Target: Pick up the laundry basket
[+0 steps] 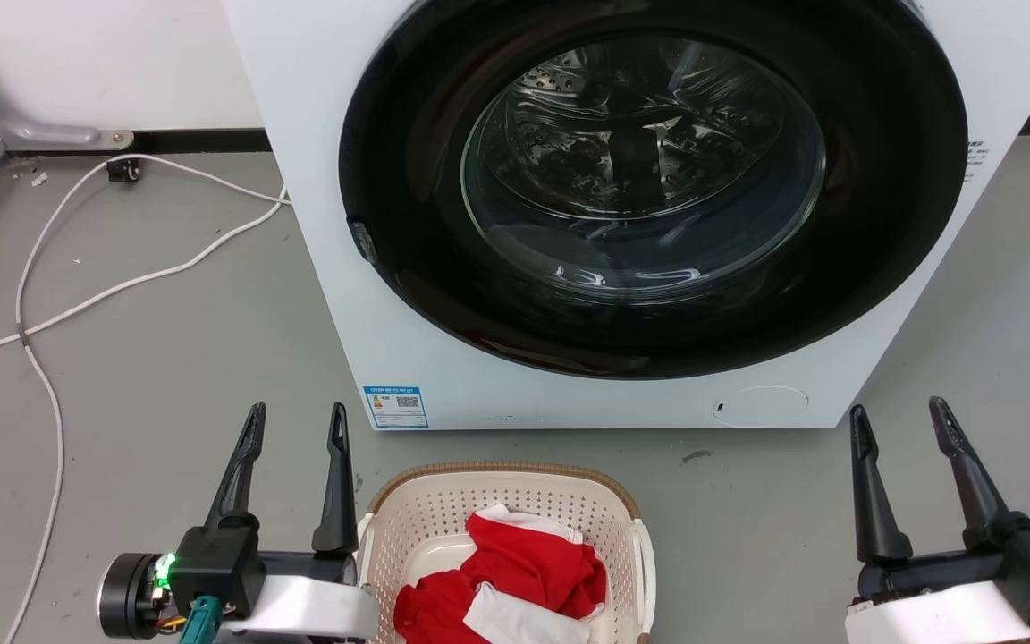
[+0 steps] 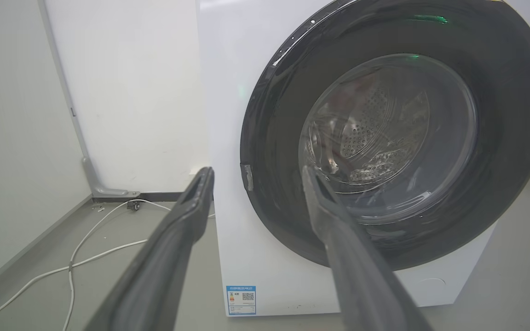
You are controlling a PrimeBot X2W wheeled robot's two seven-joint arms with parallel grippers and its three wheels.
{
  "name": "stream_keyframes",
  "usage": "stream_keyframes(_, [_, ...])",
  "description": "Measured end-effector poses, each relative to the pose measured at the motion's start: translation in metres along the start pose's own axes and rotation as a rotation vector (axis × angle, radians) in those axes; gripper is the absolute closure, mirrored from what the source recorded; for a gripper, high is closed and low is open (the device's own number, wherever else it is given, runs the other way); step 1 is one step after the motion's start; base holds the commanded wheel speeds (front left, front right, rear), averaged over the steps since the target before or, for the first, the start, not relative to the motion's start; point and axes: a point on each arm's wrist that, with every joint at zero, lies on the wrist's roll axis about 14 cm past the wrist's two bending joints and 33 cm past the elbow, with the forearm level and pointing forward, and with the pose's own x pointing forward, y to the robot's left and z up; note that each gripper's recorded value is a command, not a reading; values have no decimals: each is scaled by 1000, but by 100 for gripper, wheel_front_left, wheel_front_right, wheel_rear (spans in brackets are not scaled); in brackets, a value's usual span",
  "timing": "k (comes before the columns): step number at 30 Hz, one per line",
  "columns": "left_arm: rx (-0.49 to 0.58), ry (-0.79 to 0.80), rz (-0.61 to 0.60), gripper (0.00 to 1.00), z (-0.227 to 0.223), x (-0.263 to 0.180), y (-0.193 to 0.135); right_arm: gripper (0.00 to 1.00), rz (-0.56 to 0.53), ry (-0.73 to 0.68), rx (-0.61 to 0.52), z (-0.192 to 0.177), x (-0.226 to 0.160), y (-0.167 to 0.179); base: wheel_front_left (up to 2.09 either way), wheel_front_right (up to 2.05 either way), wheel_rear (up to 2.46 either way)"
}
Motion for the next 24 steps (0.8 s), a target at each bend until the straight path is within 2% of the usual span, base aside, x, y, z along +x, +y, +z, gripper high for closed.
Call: stream_keyframes(24, [-12, 20, 24, 0, -7, 2, 7, 0, -1, 23, 23, -8, 0, 1, 0, 0, 0])
